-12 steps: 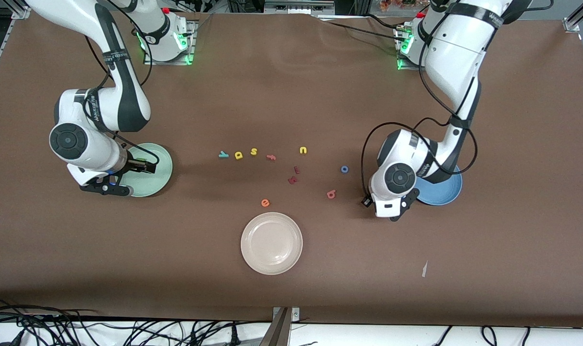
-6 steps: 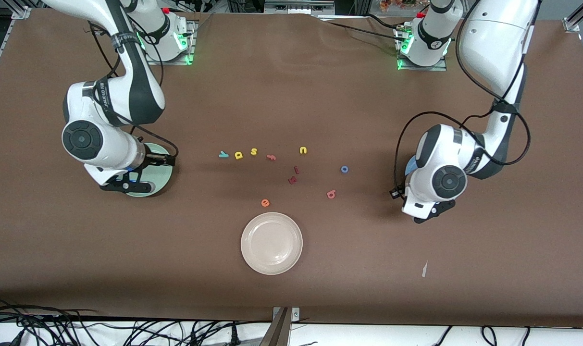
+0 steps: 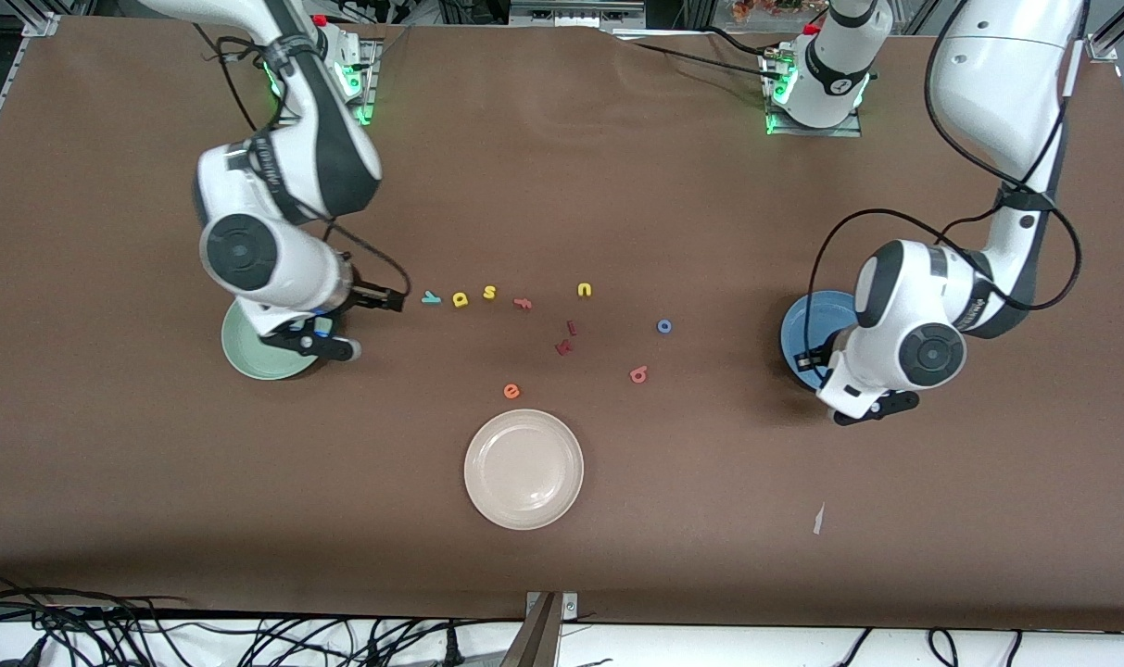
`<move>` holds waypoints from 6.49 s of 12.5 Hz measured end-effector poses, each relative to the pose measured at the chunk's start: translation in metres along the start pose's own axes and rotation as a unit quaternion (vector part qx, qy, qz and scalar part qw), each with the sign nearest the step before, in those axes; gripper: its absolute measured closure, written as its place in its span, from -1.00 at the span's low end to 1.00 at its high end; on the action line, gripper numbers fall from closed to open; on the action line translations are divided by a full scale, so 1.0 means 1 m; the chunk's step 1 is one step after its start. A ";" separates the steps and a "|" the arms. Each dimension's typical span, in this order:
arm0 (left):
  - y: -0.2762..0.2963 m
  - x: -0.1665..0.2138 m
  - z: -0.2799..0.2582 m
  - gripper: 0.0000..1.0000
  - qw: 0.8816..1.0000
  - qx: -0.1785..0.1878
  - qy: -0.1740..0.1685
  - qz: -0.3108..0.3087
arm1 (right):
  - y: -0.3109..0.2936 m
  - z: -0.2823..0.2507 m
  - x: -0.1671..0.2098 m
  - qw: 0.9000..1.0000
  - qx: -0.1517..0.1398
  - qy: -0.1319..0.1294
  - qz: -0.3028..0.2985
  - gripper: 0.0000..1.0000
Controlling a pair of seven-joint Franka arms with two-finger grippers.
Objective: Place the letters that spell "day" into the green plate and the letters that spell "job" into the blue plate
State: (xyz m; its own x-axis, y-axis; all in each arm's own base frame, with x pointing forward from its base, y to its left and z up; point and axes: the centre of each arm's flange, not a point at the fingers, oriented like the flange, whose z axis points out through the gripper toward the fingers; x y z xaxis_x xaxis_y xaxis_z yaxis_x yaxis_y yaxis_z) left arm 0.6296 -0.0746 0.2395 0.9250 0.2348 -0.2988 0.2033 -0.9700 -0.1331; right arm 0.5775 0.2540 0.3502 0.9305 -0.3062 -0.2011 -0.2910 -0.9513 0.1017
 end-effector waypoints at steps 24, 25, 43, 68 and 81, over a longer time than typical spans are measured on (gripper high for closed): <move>0.209 -0.163 0.083 -0.82 0.981 -0.064 0.168 0.068 | -0.048 0.190 -0.090 0.951 0.106 0.060 0.283 -0.56; 0.214 -0.163 0.087 -0.80 0.981 -0.063 0.170 0.068 | -0.048 0.191 -0.089 0.951 0.108 0.060 0.284 -0.51; 0.238 -0.161 0.087 0.47 0.984 -0.031 0.156 0.081 | 0.065 0.068 0.005 0.990 0.000 0.013 0.144 0.44; 0.147 -0.049 -0.060 -1.00 0.983 -0.048 0.085 0.156 | -0.001 0.170 -0.064 0.962 0.087 0.060 0.253 -0.74; 0.296 -0.057 0.042 -0.79 0.989 -0.059 0.112 0.073 | -0.004 0.191 -0.064 0.963 0.080 0.061 0.251 0.51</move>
State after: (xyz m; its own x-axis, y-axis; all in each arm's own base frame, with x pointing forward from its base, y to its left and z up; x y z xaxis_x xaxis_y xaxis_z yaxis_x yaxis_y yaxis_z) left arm 0.6235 -0.3721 0.1779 0.9926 0.0838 -0.0878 0.0851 -0.9963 0.0109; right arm 0.4762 0.2704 0.1771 0.6799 -0.7317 -0.0491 -0.7325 -0.6808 0.0036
